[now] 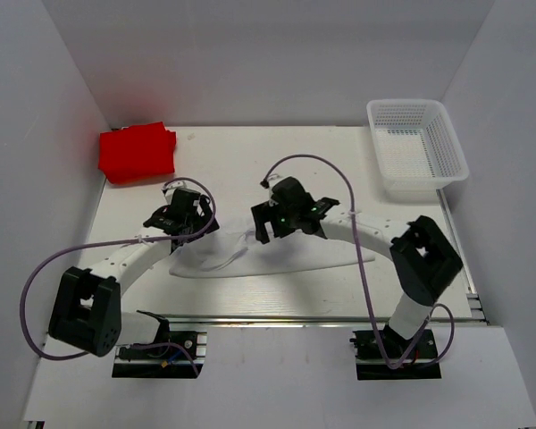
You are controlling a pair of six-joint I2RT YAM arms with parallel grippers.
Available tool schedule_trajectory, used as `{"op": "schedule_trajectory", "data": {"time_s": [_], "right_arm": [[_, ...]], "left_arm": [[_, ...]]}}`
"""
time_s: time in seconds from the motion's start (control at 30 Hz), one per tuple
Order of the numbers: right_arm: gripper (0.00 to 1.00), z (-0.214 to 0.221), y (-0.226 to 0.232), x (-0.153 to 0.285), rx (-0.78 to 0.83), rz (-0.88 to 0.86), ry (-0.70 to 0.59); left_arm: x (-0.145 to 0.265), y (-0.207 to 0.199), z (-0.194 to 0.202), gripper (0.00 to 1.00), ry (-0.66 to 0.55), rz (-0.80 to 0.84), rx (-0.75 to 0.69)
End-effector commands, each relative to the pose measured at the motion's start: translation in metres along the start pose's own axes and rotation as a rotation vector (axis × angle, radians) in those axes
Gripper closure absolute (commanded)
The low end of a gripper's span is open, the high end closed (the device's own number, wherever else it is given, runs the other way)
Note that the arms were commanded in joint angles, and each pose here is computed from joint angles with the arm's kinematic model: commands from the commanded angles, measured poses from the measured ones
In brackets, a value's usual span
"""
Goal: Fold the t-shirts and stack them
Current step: Fold the other side of the tshirt into a rectangle
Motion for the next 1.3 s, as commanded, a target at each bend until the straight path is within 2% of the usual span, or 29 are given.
{"op": "schedule_trajectory", "data": {"time_s": [0.0, 0.03, 0.07, 0.13, 0.2, 0.33, 0.47, 0.63, 0.77, 0.8, 0.9, 1.0, 1.13, 1.2, 1.27], "right_arm": [[0.1, -0.027, 0.035, -0.001, 0.027, -0.024, -0.069], [0.1, -0.013, 0.036, -0.018, 0.038, 0.002, -0.027], [0.1, -0.025, 0.05, -0.02, 0.042, -0.007, -0.055], [0.1, -0.011, 0.047, -0.04, 0.02, 0.048, -0.005], [0.1, -0.008, 0.047, -0.05, 0.017, 0.079, -0.013], [0.1, -0.004, 0.034, -0.064, 0.005, 0.164, -0.034], [0.1, 0.012, 0.011, -0.073, -0.005, 0.274, -0.002], [0.1, 0.027, -0.031, -0.054, 0.002, 0.473, -0.007], [0.1, 0.021, -0.029, -0.035, 0.016, 0.455, -0.033], [0.1, 0.017, -0.017, -0.031, 0.027, 0.396, -0.034], [0.1, 0.003, 0.009, -0.014, 0.034, 0.252, -0.067], [0.1, -0.01, 0.016, 0.008, 0.047, 0.196, -0.116], [0.1, -0.031, -0.003, 0.031, 0.016, 0.249, -0.181], [0.1, -0.037, -0.013, 0.042, -0.019, 0.262, -0.207], [0.1, -0.031, -0.043, 0.043, -0.072, 0.311, -0.195]], "left_arm": [[-0.017, 0.007, -0.01, 0.0, -0.03, -0.034, 0.063], [-0.021, 0.005, -0.009, 0.0, -0.026, -0.026, 0.063], [-0.023, 0.001, -0.008, 0.0, -0.018, -0.007, 0.063], [-0.033, 0.009, 0.001, 0.0, 0.012, -0.033, 0.07], [-0.037, 0.013, 0.008, 0.0, 0.043, -0.044, 0.071], [-0.039, 0.019, 0.019, 0.0, 0.071, -0.053, 0.074], [-0.041, 0.028, 0.026, 0.0, 0.087, -0.074, 0.086], [-0.047, 0.035, 0.029, 0.0, 0.102, -0.091, 0.088], [-0.054, 0.028, 0.027, 0.0, 0.117, -0.051, 0.082], [-0.054, 0.03, 0.027, 0.0, 0.12, -0.046, 0.081], [-0.057, 0.018, 0.007, 0.0, 0.094, 0.004, 0.058], [-0.052, 0.014, -0.019, 0.0, 0.047, 0.006, 0.015], [-0.029, 0.002, -0.079, 0.0, -0.067, 0.008, -0.046], [-0.02, 0.001, -0.093, 0.0, -0.089, 0.004, -0.067], [-0.012, -0.002, -0.109, 0.0, -0.113, 0.01, -0.071]]}}
Point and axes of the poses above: each gripper's point midway between its finger pads, its own x axis back along the fingers, its own y axis along the line the jaws close on, z = x × y, the point moved 1 cm from there along x, back along the fingers, and after that the axes turned 14 degrees about -x, right-handed, at the moved point
